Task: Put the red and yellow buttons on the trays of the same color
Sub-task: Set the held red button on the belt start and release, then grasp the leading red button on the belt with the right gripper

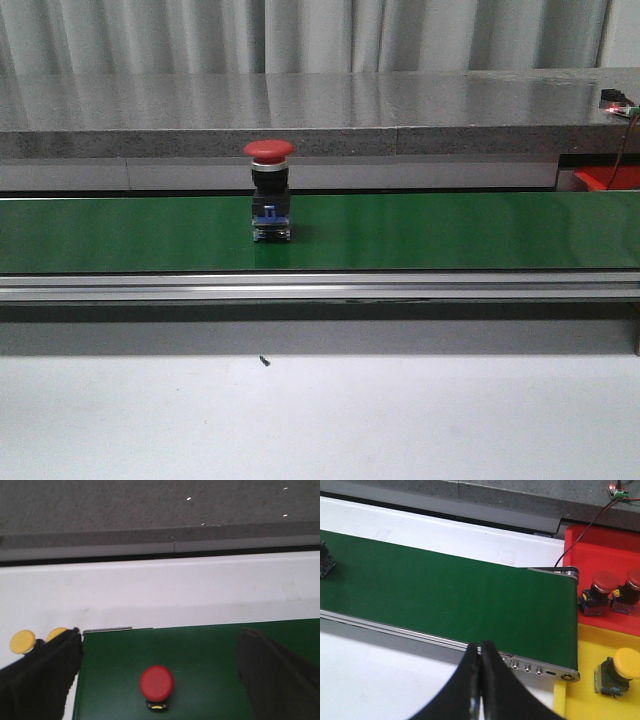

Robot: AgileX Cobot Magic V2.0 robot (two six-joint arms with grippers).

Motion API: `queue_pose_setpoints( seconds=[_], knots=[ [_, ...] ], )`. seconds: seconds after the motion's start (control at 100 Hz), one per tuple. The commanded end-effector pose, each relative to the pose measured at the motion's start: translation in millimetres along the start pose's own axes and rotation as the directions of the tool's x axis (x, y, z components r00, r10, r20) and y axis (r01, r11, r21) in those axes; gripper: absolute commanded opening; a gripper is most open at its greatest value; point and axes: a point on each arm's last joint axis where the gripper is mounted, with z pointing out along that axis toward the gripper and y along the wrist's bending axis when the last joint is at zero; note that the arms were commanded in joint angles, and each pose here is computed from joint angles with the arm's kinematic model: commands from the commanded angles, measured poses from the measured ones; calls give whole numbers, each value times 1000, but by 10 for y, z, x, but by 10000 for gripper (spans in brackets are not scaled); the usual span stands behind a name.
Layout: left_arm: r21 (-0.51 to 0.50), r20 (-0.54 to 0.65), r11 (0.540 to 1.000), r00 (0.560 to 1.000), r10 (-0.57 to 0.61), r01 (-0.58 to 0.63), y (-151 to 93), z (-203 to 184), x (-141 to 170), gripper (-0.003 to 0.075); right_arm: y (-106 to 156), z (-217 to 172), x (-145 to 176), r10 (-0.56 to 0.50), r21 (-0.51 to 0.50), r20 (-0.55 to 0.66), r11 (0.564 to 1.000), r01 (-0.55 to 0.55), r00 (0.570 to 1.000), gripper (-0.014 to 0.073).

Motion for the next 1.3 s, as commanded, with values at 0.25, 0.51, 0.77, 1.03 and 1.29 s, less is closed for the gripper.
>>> queue_pose_setpoints(
  seconds=[0.25,0.51,0.77,1.03,1.29],
  knots=[
    [-17,222,1000,975,28,-25,-194,-572,638,472,-13,-46,-133,1,18,90,1000,-3,996,-68],
    [1,242,1000,970,-4,4,-247,-655,1015,12,-13,-46,-133,1,18,90,1000,-3,996,-68],
    [1,245,1000,969,-9,9,-247,-638,1053,-20,0,-58,-129,0,5,65,1000,0,998,45],
    [5,246,1000,969,-15,14,-250,-638,1052,-20,32,-88,-236,12,-36,22,999,-11,1000,541],
    [12,249,1000,968,-25,22,-254,-639,1050,-20,14,136,-615,-7,-112,-165,994,-12,986,540]
  ],
)
